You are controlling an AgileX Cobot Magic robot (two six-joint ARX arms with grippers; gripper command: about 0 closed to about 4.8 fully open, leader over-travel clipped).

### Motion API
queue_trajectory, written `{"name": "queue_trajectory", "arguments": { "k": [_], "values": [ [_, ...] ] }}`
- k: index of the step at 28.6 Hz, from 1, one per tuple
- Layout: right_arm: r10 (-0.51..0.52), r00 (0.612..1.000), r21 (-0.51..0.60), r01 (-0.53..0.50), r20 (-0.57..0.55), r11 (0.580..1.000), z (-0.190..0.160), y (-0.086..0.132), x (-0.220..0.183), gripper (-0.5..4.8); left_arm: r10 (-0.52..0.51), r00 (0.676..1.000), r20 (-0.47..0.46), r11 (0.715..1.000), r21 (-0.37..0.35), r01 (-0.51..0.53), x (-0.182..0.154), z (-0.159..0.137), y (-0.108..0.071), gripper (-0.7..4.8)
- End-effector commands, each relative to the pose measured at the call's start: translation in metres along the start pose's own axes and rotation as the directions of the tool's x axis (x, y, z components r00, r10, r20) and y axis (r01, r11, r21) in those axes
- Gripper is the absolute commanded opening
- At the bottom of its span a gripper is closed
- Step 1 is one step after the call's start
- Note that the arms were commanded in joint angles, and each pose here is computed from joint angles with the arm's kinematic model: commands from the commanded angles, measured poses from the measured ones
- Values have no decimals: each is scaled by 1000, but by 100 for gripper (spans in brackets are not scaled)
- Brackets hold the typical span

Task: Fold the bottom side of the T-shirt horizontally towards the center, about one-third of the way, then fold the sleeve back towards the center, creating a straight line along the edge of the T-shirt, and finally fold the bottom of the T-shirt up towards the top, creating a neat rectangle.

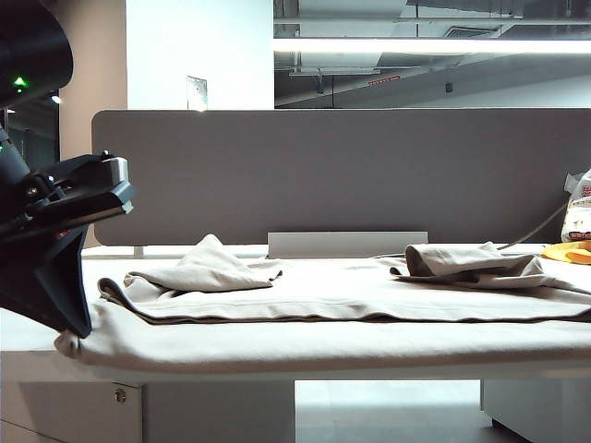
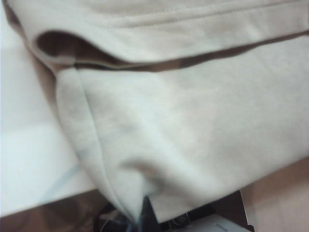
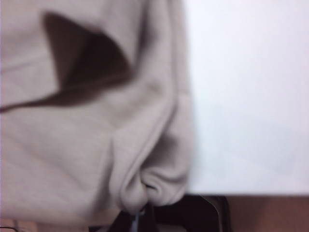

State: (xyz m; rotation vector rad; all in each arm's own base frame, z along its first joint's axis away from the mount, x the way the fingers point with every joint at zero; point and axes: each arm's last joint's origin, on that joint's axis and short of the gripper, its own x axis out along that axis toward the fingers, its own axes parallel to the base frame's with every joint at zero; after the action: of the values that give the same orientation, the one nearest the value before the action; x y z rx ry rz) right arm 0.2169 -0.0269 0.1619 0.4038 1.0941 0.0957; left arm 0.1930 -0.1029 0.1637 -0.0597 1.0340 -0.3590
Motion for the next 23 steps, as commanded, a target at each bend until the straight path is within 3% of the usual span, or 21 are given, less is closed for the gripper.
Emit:
{"name": "queue_trajectory", "arguments": {
  "k": [1, 10, 23],
  "values": [
    [45, 998, -14, -44, 33, 999, 5, 3, -1, -5, -11, 1000, 23, 1000, 11, 11, -2, 4, -2, -6],
    [83, 994, -36, -80, 75, 996, 12, 7, -8, -5, 5, 997, 71, 998, 61, -10, -13, 25, -8, -6],
    [120, 961, -121, -92, 249, 988, 65, 31, -55, -5, 52, 980, 194, 992, 100, -73, -37, 63, -6, -6]
  ]
}}
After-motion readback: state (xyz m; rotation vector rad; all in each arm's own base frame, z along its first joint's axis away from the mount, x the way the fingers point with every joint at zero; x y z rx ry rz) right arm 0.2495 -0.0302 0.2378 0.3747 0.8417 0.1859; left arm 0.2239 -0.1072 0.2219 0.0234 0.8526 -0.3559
